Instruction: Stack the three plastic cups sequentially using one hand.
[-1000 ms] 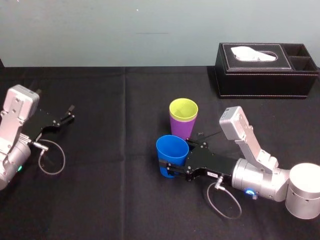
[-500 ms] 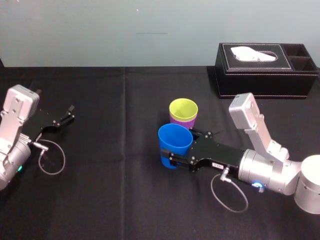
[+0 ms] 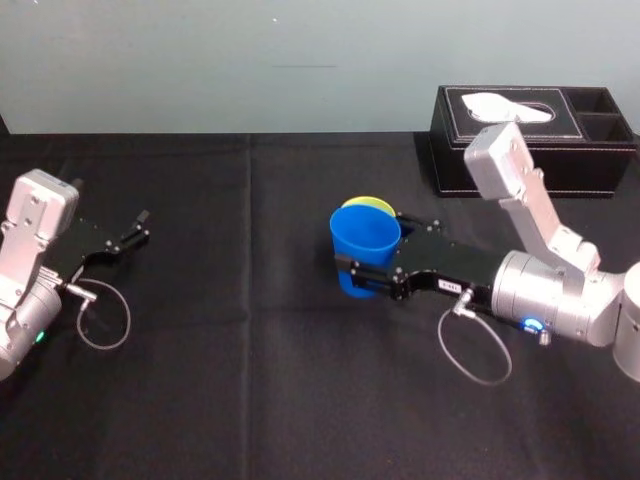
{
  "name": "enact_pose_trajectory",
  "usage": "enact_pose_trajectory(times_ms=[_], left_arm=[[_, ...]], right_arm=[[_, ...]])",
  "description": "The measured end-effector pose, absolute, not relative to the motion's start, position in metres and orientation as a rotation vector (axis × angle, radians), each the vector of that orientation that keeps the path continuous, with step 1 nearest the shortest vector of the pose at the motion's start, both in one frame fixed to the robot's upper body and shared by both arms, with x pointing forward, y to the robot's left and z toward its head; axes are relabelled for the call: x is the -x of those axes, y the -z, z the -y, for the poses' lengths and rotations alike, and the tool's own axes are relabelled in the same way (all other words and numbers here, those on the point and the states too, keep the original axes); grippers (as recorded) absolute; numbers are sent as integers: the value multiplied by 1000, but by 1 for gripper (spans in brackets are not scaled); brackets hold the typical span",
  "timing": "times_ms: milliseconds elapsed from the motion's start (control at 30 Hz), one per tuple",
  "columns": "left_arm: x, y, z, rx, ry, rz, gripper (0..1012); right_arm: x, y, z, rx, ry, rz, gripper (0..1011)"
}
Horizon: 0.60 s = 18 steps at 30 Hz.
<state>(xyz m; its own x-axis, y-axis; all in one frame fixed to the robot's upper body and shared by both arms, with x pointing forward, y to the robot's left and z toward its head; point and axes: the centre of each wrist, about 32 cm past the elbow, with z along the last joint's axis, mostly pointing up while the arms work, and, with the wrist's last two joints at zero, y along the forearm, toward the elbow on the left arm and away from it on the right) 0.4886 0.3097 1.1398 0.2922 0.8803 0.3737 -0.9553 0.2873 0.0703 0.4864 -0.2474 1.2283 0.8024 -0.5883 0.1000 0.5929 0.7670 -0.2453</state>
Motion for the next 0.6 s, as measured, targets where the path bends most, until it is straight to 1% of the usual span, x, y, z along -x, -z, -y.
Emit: enact_pose_trajectory(times_ms=[267, 600], left_arm=[[-489, -1140, -310, -304, -1248, 285, 1011], [-489, -1140, -310, -304, -1248, 285, 1011]], right_arm=[[-493, -1240, 251, 260, 679, 34, 724], [-503, -1247, 251, 238, 722, 44, 724]])
